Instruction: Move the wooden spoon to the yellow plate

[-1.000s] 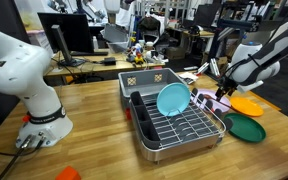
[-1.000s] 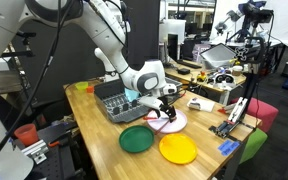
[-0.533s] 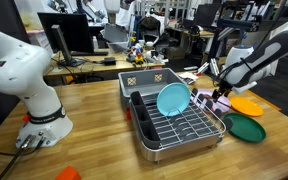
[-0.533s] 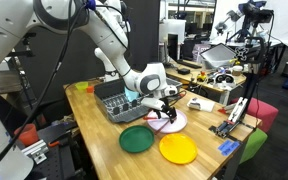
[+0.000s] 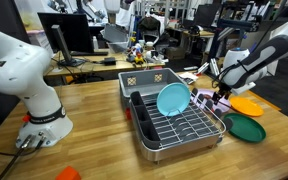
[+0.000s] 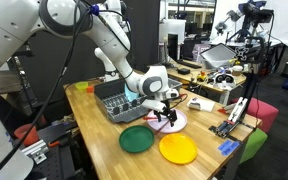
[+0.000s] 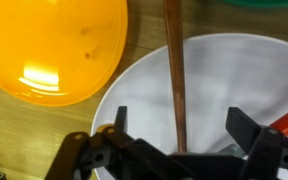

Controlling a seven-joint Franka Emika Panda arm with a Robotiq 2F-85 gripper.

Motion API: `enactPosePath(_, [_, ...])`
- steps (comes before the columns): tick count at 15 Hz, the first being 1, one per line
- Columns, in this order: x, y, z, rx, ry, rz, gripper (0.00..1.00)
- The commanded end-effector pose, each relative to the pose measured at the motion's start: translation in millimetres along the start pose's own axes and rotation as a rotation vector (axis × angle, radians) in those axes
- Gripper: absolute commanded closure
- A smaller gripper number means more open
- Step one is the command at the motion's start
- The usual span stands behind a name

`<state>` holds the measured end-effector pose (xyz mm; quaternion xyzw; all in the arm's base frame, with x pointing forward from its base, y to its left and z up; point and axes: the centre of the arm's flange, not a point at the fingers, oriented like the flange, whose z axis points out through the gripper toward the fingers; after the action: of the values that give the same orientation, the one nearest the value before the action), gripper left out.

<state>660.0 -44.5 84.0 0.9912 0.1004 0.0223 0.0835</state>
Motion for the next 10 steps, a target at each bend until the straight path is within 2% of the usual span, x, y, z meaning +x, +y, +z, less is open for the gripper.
enactPosePath(1, [8.6,2.0,6.0,-0.005,-0.030,-0.008,0.11])
enactPosePath(2, [9.8,1.8,7.1,-0.002,-0.028,-0.011,0.26])
enactPosePath(10, [17.3,-1.5,9.7,0.010,-0.036,-0.012,0.83])
